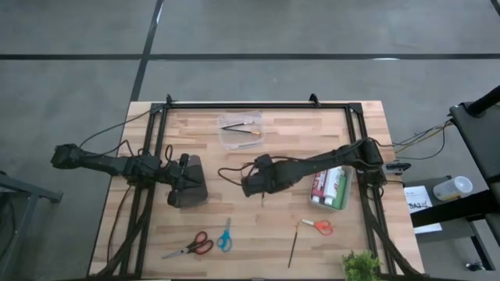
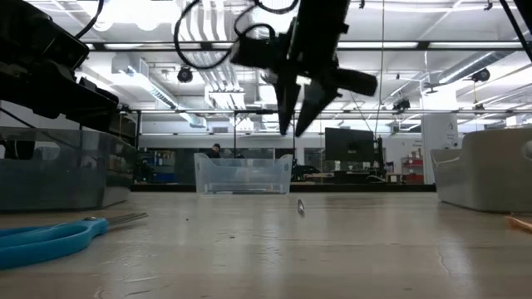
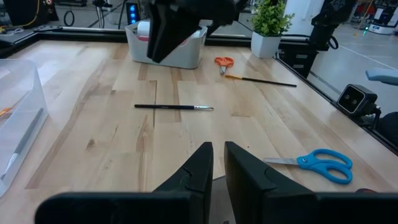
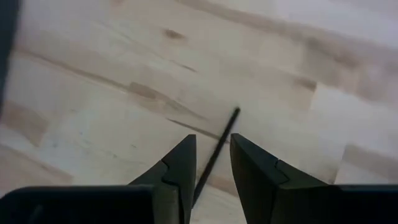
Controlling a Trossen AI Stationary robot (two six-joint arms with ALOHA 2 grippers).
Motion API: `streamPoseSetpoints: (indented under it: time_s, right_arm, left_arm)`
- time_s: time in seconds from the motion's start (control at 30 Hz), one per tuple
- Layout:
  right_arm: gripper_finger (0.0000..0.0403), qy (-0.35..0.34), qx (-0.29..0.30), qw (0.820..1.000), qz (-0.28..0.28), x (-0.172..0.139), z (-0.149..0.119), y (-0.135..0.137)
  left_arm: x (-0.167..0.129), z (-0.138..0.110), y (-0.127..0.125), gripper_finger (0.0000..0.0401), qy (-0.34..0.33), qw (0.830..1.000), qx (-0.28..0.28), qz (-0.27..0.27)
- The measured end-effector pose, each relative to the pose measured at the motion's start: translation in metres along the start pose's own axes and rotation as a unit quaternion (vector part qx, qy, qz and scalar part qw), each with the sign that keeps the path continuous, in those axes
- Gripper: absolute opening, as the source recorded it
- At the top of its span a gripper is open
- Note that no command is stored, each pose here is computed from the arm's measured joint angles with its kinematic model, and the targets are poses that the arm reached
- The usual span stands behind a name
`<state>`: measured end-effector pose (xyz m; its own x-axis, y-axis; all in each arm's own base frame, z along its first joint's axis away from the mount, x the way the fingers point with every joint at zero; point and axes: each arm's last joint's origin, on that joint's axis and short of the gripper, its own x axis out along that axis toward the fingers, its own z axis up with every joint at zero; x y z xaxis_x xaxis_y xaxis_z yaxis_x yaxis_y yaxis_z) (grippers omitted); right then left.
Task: Pick & Place Paint Supplies
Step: Put the silver paint brush into the transparent bin
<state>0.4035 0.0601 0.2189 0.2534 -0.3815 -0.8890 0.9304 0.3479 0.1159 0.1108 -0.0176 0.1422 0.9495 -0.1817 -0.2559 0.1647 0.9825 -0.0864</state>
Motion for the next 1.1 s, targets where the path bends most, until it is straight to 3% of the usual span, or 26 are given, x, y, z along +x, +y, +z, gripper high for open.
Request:
streamPoseSetpoints:
  time_s: [0.53,1.1]
  right_arm:
    - [0.0096,0.036,0.059,0.998,0.004,0.032,-0.019,-0.011]
    - [0.0096,0.097,0.041,0.994,-0.018,0.072,-0.033,-0.008]
  left_arm:
    - [0.000,0.000,0.000,0.0051,0.000,1.000,0.000,0.000]
    - [0.000,0.000,0.000,0.0051,0.000,1.000,0.000,0.000]
